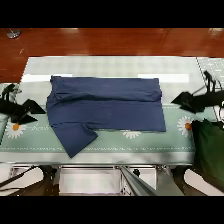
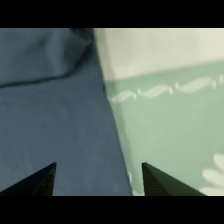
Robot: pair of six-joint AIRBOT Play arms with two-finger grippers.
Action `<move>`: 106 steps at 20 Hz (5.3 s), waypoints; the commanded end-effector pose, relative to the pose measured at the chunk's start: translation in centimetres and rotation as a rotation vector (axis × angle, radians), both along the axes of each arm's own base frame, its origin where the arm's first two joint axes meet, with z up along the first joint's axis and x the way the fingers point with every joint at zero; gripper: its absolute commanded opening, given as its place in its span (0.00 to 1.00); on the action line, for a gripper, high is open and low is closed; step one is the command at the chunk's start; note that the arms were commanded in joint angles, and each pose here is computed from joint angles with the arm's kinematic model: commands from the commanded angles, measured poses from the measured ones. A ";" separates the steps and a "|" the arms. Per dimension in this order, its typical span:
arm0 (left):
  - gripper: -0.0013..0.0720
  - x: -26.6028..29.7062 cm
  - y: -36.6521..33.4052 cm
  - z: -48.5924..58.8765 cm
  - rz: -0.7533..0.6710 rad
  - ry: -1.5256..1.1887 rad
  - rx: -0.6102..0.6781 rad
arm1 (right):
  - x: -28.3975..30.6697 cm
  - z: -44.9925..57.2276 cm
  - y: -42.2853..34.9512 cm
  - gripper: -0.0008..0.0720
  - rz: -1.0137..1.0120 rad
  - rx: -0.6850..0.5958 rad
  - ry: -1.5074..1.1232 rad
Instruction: Fold the shirts.
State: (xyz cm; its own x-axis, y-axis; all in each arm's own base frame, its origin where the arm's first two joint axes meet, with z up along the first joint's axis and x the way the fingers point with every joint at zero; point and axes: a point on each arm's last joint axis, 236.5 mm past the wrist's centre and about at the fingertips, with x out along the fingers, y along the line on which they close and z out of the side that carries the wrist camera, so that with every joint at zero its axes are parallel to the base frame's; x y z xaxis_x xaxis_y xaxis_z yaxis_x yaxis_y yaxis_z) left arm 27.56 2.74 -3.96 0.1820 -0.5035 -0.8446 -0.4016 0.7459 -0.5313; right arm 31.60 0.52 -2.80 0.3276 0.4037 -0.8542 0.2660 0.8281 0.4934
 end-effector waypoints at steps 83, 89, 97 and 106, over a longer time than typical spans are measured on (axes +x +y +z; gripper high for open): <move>0.97 25.4 -7.9 -0.6 -0.094 -0.246 -0.094 | 19.3 -0.6 4.9 0.86 -0.006 0.247 -0.099; 0.97 17.3 3.2 0.6 -0.147 0.034 0.100 | 14.7 -1.0 -2.5 0.86 -0.041 0.197 0.084; 0.97 16.1 -3.1 4.2 -0.202 -0.289 0.136 | 12.7 -6.2 4.0 0.86 0.025 0.260 0.239; 0.92 17.2 -13.2 5.7 -0.355 -0.402 0.102 | 15.4 -4.7 9.0 0.04 0.146 0.287 0.153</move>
State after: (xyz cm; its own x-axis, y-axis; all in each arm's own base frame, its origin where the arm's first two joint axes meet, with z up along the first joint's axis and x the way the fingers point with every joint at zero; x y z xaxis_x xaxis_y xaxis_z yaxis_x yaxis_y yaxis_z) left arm 44.50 -7.50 1.18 0.3221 -0.4899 -0.8101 0.0456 0.8627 -0.5037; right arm 46.51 8.19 -8.56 0.1235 0.6496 -0.7502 0.3248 0.6879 0.6491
